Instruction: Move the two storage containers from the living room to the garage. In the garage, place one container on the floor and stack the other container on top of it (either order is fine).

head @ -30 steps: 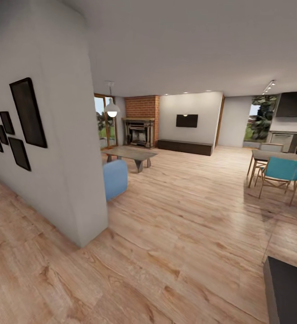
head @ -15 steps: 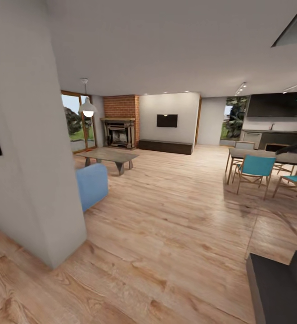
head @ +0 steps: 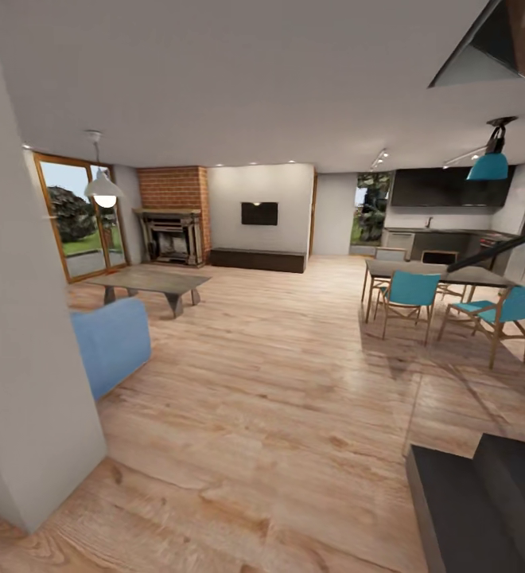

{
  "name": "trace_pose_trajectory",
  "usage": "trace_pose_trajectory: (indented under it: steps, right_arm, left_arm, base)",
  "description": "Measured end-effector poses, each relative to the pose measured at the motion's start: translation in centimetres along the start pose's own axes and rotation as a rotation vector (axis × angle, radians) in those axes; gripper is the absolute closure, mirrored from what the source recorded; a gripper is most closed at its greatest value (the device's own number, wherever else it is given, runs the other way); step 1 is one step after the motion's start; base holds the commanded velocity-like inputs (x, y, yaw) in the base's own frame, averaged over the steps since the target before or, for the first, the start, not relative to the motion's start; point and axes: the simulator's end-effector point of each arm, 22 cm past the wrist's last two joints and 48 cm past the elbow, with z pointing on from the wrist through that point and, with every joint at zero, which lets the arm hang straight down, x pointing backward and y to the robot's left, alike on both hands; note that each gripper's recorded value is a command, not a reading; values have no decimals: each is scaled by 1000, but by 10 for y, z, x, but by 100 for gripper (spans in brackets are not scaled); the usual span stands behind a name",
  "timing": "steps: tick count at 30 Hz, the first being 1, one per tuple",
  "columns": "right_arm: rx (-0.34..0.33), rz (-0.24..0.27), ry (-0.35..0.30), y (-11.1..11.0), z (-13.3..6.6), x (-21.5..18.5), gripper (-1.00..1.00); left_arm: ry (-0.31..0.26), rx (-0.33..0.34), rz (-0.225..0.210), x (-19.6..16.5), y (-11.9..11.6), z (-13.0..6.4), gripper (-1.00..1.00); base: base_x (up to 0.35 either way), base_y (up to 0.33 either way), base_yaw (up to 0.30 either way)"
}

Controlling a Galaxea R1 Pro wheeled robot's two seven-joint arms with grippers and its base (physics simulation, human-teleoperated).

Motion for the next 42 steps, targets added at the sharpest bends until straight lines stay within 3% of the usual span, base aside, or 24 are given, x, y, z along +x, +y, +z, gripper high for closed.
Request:
trace_pose_trajectory:
  steps: [42]
  right_arm:
    - [-7,-1,1,2,0,0,-100]
  left_arm:
    - [1,0,0,0,0,0,-100]
  base:
    - [322,0,-5]
